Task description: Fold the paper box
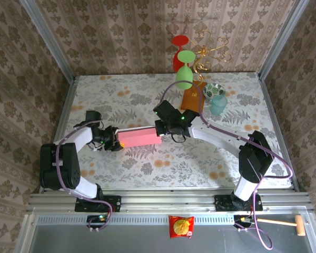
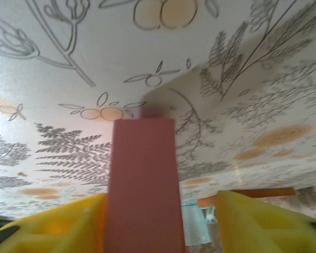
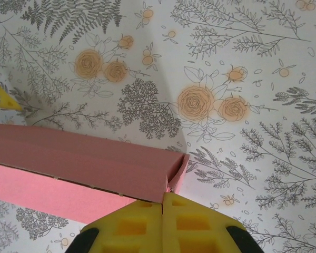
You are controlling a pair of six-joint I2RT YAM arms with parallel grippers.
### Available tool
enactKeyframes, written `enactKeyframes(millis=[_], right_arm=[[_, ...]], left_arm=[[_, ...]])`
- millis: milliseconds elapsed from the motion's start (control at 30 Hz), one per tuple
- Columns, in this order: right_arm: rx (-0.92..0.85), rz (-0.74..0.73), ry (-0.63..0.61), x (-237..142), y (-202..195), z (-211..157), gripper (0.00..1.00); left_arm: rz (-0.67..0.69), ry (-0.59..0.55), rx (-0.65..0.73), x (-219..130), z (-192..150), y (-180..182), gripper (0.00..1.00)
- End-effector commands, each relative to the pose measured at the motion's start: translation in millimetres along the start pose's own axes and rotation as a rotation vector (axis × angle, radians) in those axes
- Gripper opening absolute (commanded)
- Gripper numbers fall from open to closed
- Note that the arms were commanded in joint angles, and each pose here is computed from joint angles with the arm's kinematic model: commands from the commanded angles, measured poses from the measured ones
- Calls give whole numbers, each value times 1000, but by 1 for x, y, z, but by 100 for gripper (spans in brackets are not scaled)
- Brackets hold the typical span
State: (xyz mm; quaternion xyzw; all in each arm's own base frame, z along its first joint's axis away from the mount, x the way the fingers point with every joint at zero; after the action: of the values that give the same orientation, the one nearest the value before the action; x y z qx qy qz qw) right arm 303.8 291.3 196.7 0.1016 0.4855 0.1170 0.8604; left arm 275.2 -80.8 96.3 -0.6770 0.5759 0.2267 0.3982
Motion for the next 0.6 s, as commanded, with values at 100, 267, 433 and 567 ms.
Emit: enactKeyframes(millis=[100, 267, 433, 567], right_arm=[[-44, -120, 42, 15, -18, -18, 0], [-47, -114, 30, 13, -15, -14, 0], [-53, -104, 27, 13, -9, -12, 0], [-59, -107, 24, 11, -6, -9, 0]], left_arm=[[-105, -34, 58, -16, 1, -8, 66], [-156, -129, 196, -50, -2, -16, 69], [-79, -258, 437, -89, -4, -14, 66], [-20, -419, 802, -124, -10, -22, 41]])
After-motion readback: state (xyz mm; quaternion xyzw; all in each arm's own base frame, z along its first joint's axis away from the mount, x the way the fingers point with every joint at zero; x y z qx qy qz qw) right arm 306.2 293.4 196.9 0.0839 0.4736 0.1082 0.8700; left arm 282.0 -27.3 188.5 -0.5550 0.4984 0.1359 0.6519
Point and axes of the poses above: each hand's point on the last joint's axis, 136 mm out from that joint toward the fingers, its own x axis out along the fingers, its own y axis along the line the jaws close on, z = x × y, the point moved 5 cm from there along -x, back along the fingers, and after that the axes turned 11 degrees about x, right-handed, at the moved point
